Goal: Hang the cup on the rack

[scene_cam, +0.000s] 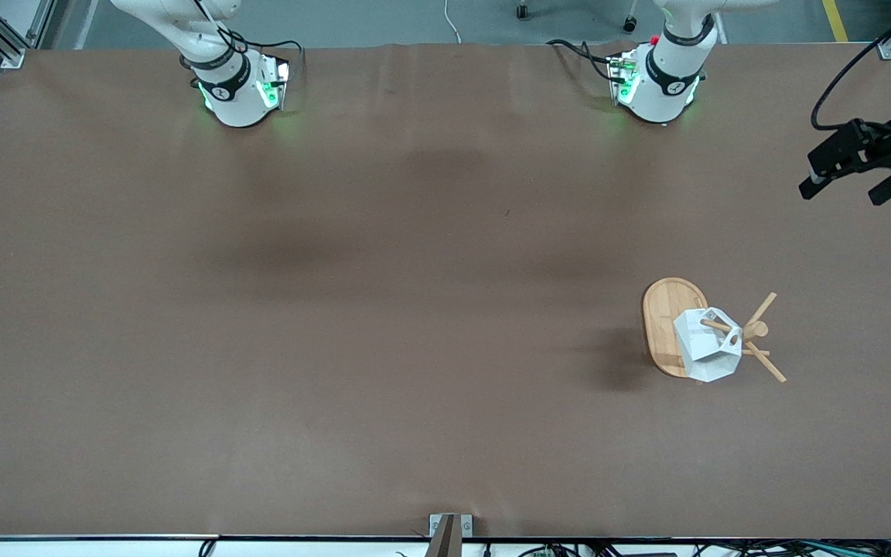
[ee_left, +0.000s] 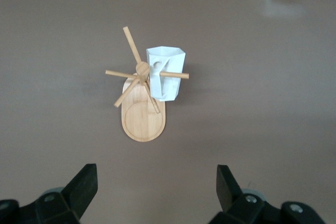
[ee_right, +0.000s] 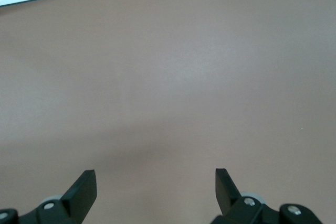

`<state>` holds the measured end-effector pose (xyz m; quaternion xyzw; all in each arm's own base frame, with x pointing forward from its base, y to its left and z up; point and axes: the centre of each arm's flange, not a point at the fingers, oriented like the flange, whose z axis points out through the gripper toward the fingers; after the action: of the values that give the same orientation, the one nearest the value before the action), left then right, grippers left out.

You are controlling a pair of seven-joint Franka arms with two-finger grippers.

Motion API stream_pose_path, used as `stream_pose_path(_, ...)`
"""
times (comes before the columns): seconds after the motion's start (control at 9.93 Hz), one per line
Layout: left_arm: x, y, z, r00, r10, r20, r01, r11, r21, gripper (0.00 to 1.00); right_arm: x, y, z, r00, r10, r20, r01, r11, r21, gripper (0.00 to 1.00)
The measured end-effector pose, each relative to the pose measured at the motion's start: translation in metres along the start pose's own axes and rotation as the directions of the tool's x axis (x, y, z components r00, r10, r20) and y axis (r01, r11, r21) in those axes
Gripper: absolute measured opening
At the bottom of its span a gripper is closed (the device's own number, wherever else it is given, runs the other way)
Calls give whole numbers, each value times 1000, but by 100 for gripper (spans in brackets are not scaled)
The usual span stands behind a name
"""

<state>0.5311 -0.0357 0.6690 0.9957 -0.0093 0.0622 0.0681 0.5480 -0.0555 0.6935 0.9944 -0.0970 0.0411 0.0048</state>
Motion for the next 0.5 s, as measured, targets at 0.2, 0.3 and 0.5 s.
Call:
stream_pose_path(0.2,-4,15,6,999,-18,41,16,998,55,100,2,11,3,1000,24,6,-24,1000,-1,100)
stream_pose_path(0.3,-5,29,3,999,-2,40,-2,996,90,100,2,20,3,999,41,8,-41,999,-2,100)
stream_pose_path(0.5,-4,44,-3,998,15,55,-21,995,102,100,1,37,4,997,70,26,-70,998,-6,100)
